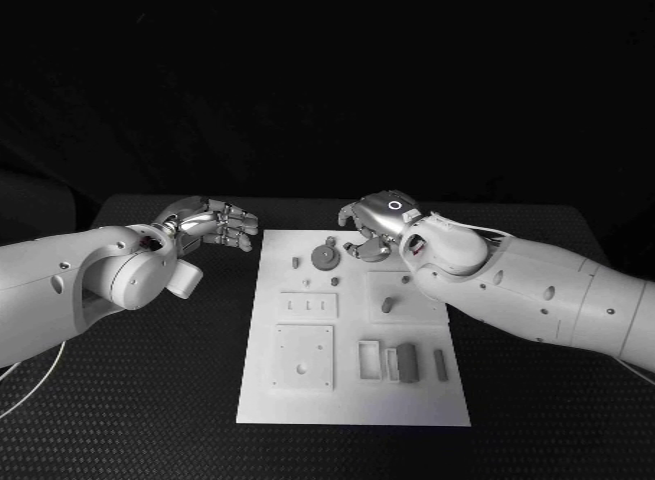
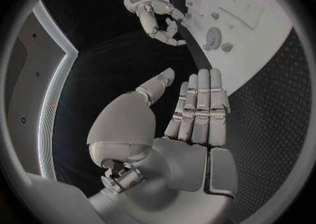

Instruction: Assemble the parts on the task board

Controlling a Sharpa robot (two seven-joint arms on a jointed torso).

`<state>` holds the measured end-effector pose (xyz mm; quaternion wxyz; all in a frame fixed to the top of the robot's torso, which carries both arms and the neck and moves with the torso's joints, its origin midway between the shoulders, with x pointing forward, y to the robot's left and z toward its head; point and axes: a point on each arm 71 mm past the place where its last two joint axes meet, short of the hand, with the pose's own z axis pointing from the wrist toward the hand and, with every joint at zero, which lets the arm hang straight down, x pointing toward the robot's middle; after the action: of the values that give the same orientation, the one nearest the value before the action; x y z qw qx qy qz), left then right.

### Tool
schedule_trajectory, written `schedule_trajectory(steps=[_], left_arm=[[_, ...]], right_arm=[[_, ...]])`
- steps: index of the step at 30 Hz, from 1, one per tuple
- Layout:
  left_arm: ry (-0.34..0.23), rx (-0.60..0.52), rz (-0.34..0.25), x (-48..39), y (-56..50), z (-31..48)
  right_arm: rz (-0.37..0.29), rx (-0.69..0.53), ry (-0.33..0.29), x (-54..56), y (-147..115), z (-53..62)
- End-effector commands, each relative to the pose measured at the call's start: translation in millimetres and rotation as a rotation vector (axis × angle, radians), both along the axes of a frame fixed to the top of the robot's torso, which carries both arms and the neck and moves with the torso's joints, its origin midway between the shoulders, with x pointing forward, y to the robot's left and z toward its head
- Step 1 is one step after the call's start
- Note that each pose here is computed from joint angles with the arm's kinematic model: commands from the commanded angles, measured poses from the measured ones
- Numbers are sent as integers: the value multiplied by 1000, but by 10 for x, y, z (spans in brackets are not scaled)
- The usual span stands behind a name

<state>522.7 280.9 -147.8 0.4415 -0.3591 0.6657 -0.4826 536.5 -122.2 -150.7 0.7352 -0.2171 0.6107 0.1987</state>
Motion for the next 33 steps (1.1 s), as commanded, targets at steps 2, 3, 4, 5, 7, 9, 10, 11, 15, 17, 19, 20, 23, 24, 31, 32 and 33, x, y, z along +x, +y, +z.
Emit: schedule_trajectory(steps=[2,3,4,5,7,9,10,11,15,17,19,20,23,24,31,32,33], left_arm=[[-12,-6,-1,9,28,18],[-12,-6,0,10,35,18],[-12,-6,1,10,43,18],[-12,-5,2,11,44,18],[-13,-5,4,15,57,16],[-13,-4,5,23,64,15],[-13,-4,6,26,67,14],[-13,-3,7,29,72,14],[-14,-2,9,43,91,10],[-13,-1,12,49,102,9],[-13,0,14,55,110,7],[-14,0,13,60,107,6],[-14,1,14,71,112,3],[-14,1,14,74,113,2],[-11,2,10,94,108,-5],[-11,2,10,97,108,-6],[-10,2,8,98,106,-9]], right_arm=[[25,184,39,-17,-260,108],[25,211,72,-5,-350,115],[17,249,106,13,-453,123],[14,257,111,16,-476,124],[-5,320,161,54,-679,122],[-16,362,215,98,-909,103],[-21,373,223,118,-1008,96],[-22,376,226,134,-1083,90],[-77,403,258,209,-1456,55],[-90,407,267,238,-1562,40],[-97,399,268,260,-1648,28],[-102,395,270,269,-1686,21],[-117,388,288,295,-1776,-28],[-124,388,294,302,-1800,-57],[-179,489,469,352,-1889,-361],[-180,495,486,352,-1888,-401],[-180,497,503,347,-1887,-443]])
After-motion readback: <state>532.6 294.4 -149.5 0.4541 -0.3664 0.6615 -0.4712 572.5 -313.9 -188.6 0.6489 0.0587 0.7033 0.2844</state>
